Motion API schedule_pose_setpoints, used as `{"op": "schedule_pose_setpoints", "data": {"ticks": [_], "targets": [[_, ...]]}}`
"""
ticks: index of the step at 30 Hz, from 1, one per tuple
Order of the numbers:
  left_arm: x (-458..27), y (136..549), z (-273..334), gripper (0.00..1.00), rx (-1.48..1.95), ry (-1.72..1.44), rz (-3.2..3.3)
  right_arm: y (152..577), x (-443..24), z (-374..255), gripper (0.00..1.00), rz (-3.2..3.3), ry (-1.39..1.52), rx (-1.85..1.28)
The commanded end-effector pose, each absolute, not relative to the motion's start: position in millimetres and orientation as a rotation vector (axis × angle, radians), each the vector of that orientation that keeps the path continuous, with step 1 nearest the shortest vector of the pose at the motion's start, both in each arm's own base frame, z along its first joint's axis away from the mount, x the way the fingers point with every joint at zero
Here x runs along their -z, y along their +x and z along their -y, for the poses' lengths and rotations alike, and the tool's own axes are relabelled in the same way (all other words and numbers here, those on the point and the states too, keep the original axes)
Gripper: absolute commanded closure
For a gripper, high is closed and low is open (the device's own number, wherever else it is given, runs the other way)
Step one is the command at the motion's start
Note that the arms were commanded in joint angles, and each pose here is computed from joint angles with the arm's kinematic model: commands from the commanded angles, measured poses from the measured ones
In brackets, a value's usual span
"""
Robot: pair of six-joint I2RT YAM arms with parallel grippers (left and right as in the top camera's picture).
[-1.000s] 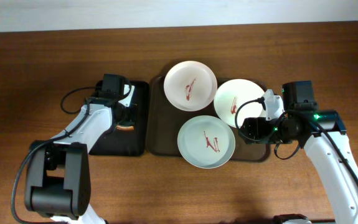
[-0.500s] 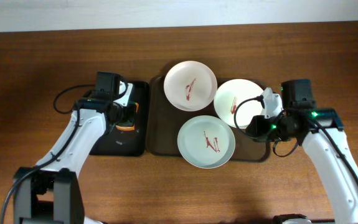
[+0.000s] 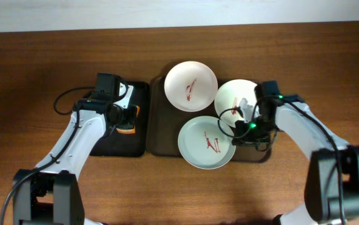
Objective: Clean dirty plates on tray and stack at the side
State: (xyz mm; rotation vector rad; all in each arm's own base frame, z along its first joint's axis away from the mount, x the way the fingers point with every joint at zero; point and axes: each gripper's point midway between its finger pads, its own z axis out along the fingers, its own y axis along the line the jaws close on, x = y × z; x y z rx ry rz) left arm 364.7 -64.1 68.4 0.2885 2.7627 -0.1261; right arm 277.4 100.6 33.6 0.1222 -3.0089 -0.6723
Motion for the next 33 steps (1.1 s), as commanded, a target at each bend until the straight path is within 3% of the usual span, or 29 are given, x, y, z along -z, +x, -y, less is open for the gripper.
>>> {"op": "schedule_pose_setpoints", "data": {"ticks": [1,7,9,20,26,33], "targets": [[-76.7,366.4,68.6,1.00,0.149,0.292,-2.740,273.1,-23.7,-105.8,0.89,2.971,0.134,0.689],[-76.7,366.4,68.6,1.00,0.153,0.272,-2.742,276.3,-23.7,-106.7,0.93,2.983,0.139,0.698],[-76.7,366.4,68.6,1.00,0.153,0.272,-2.742,274.6,-25.8,-109.5,0.87,2.968,0.136,0.726],[-76.7,366.5,68.5,1.00,0.153,0.272,-2.742,298.9,-79.3,-95.6,0.83,3.093,0.193,0.600],[-76.7,366.5,68.5,1.00,0.153,0.273,-2.742,293.0,-63.5,-69.4,0.82,3.103,0.096,0.351],[-76.7,366.5,68.5,1.00,0.153,0.273,-2.742,276.9,-41.6,-82.0,0.77,3.055,0.097,0.473]]}}
